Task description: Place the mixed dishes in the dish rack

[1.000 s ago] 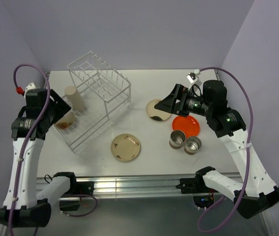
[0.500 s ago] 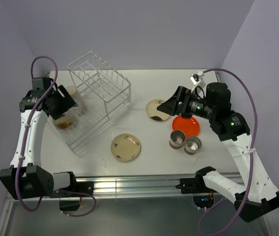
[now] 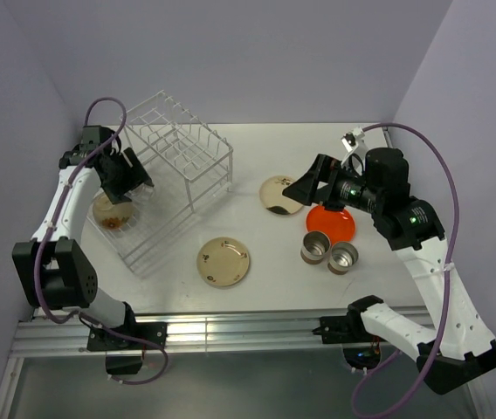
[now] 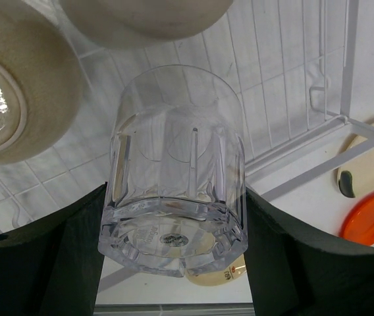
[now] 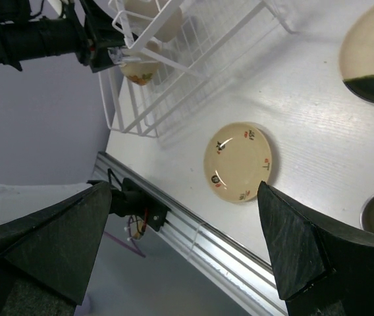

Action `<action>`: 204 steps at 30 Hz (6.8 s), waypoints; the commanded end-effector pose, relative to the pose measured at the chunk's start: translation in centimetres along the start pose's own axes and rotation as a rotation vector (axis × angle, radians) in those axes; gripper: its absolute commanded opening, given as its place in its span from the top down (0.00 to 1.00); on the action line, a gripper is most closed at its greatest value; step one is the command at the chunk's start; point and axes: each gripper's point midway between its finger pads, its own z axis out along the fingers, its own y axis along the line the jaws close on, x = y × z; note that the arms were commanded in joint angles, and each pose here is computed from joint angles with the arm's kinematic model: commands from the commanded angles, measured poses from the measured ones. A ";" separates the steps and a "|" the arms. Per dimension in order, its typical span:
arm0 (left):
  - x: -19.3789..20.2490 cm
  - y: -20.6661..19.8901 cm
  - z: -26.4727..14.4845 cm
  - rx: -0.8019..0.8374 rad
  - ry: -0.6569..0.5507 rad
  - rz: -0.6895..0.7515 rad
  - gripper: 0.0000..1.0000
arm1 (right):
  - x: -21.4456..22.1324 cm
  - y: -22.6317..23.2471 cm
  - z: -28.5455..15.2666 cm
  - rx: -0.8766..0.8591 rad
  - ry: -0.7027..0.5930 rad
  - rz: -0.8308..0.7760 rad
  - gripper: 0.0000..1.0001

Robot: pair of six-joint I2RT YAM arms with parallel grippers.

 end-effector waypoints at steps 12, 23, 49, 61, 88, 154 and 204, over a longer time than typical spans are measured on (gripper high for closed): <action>-1.2 -0.6 2.3 -0.127 0.028 0.085 1.00 | 0.0 -1.9 0.0 0.075 -0.026 -0.023 0.01; -0.9 0.8 4.1 -0.183 0.028 0.071 0.72 | 0.9 -4.0 0.4 0.143 -0.016 -0.021 0.01; -1.7 1.3 3.3 -0.181 -0.021 0.069 0.08 | 2.5 -7.1 -0.4 0.271 -0.005 -0.021 0.00; -1.2 0.5 -2.0 -0.106 -0.101 0.072 0.07 | 5.3 -13.1 -2.2 0.557 0.001 0.072 0.01; 2.0 -7.1 -14.7 0.458 -0.259 0.103 0.11 | 8.7 -20.1 -1.7 0.817 0.038 0.126 0.35; 18.0 -16.5 -25.0 1.500 0.203 0.369 0.01 | 1.3 3.3 5.0 -0.260 0.194 0.268 1.00; 16.7 -18.6 -27.5 1.377 0.018 0.386 1.00 | 2.8 12.0 4.1 -0.529 0.247 0.288 0.47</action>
